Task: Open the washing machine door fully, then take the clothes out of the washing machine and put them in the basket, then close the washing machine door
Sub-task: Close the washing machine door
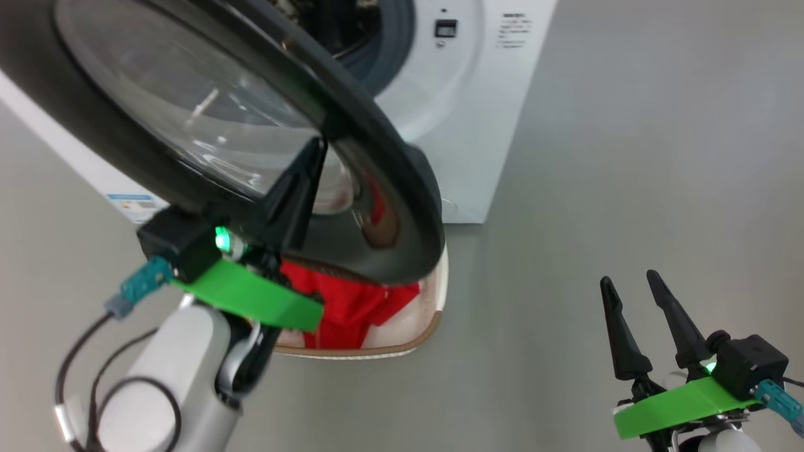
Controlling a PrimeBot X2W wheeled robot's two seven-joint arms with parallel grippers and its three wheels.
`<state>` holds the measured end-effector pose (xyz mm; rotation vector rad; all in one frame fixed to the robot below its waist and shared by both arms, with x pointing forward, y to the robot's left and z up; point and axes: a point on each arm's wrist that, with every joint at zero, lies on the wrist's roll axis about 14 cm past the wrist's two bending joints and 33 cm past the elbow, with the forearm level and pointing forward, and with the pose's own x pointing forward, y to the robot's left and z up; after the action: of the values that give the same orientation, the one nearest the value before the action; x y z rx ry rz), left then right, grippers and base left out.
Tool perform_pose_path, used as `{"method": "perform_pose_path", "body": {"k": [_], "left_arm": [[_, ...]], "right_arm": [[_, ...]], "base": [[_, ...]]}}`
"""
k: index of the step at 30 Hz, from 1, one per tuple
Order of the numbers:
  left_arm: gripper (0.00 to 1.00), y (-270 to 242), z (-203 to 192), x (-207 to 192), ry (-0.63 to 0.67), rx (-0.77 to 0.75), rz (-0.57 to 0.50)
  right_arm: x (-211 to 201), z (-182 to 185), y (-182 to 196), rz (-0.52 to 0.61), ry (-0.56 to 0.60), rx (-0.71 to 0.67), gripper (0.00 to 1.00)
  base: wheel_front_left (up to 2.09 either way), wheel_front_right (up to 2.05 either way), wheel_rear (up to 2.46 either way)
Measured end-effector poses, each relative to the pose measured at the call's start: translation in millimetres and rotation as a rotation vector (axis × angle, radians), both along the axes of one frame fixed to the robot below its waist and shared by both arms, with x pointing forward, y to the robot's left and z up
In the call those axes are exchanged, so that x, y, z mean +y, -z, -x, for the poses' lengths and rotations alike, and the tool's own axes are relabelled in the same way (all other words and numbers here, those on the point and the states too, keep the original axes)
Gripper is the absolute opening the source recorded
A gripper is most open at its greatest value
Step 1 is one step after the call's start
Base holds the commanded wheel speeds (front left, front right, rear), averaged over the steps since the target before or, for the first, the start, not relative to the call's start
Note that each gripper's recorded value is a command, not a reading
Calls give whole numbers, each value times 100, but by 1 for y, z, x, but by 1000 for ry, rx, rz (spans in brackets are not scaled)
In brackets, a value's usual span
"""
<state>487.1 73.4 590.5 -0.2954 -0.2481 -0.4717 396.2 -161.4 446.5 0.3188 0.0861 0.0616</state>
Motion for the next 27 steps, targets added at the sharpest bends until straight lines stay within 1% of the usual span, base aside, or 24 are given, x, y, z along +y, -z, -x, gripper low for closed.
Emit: {"method": "perform_pose_path", "body": {"k": [7,15,19,27], "left_arm": [[0,-4,-32,-26,50,-10,-2],[0,-2,-62,-44,68,7,-5],[0,3,-67,-43,60,23,-7],[0,5,-62,-36,41,36,-6]], "right_arm": [[-22,4,3,12,67,13,100],[-42,14,9,-3,135,39,100],[-45,14,8,-2,143,34,100],[-43,13,3,-5,137,18,100]], "base": [[0,0,0],[0,0,0],[0,0,0],[0,0,0]]}}
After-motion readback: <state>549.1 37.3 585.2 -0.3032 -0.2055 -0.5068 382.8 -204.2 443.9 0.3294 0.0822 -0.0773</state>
